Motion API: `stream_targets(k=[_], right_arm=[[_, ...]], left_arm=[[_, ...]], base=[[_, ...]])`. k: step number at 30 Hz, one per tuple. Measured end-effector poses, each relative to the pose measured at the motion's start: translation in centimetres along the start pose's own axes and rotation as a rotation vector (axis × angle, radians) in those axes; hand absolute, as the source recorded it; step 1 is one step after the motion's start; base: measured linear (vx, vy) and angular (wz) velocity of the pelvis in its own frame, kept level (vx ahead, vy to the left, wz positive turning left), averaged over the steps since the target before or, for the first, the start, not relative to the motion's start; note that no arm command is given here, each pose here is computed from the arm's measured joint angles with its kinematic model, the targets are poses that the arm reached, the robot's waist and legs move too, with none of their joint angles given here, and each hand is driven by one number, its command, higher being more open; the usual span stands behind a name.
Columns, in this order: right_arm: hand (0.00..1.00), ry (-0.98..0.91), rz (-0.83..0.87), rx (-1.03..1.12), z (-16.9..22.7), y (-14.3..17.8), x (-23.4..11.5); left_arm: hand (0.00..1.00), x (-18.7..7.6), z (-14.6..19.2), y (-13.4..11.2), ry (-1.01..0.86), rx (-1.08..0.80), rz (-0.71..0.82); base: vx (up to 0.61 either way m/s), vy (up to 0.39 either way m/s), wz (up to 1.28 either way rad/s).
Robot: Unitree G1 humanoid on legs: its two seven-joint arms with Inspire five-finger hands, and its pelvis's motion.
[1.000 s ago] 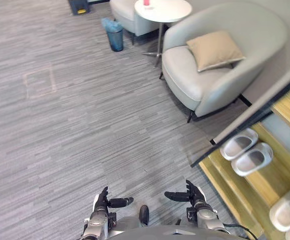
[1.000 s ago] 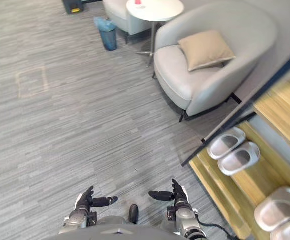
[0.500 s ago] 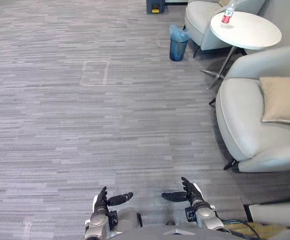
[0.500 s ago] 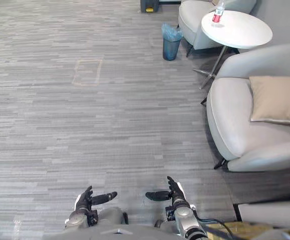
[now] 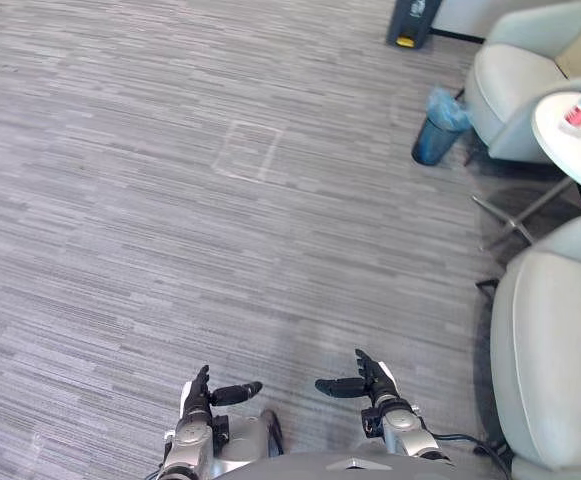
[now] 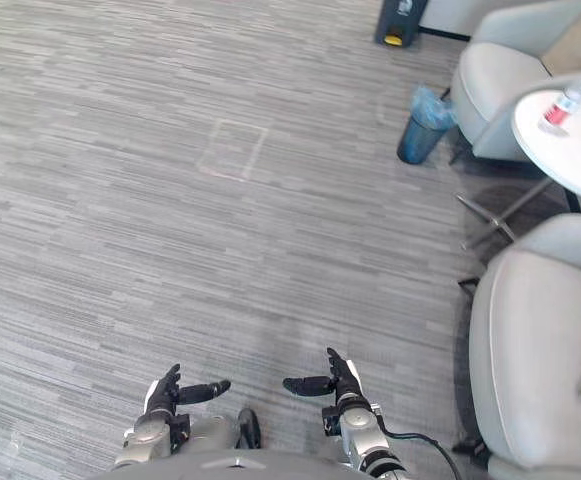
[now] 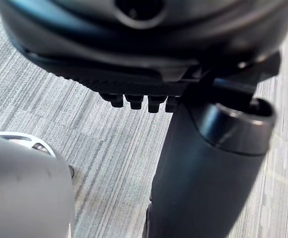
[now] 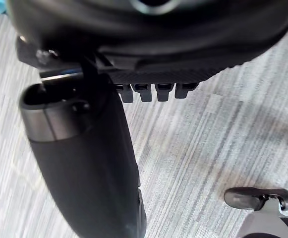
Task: Organize the slippers on the shoe rack
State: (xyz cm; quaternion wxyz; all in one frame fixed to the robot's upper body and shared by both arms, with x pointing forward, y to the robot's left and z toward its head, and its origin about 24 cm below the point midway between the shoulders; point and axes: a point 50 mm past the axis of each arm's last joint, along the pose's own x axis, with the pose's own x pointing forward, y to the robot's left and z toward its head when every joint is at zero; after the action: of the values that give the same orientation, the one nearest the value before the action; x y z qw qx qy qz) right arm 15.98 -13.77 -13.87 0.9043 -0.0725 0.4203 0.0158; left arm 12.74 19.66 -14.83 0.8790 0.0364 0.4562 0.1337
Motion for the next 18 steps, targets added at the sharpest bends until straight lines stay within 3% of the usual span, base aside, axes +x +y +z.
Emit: stream_targets(k=[9, 12, 18], right_arm=[[1.00, -0.026, -0.040, 0.001, 0.6, -1.2, 0.1], [1.00, -0.017, -0.053, 0.015, -0.2, -1.3, -0.4], [1.00, -0.033, -0.038, 0.043, 0.3, -0.3, -0.4]], left_arm=[[1.00, -0.1, -0.3, -0.9, 0.006, 0.061, -0.047], [1.00, -0.1, 0.4, -0.5, -0.019, -0.021, -0.013], [1.00, 0.0, 1.7, 0.2, -0.081, -0.070, 0.018]], base=[[0.39, -0.314, 0.87], [0.35, -0.246, 0.89], [0.40, -0.064, 0.06]])
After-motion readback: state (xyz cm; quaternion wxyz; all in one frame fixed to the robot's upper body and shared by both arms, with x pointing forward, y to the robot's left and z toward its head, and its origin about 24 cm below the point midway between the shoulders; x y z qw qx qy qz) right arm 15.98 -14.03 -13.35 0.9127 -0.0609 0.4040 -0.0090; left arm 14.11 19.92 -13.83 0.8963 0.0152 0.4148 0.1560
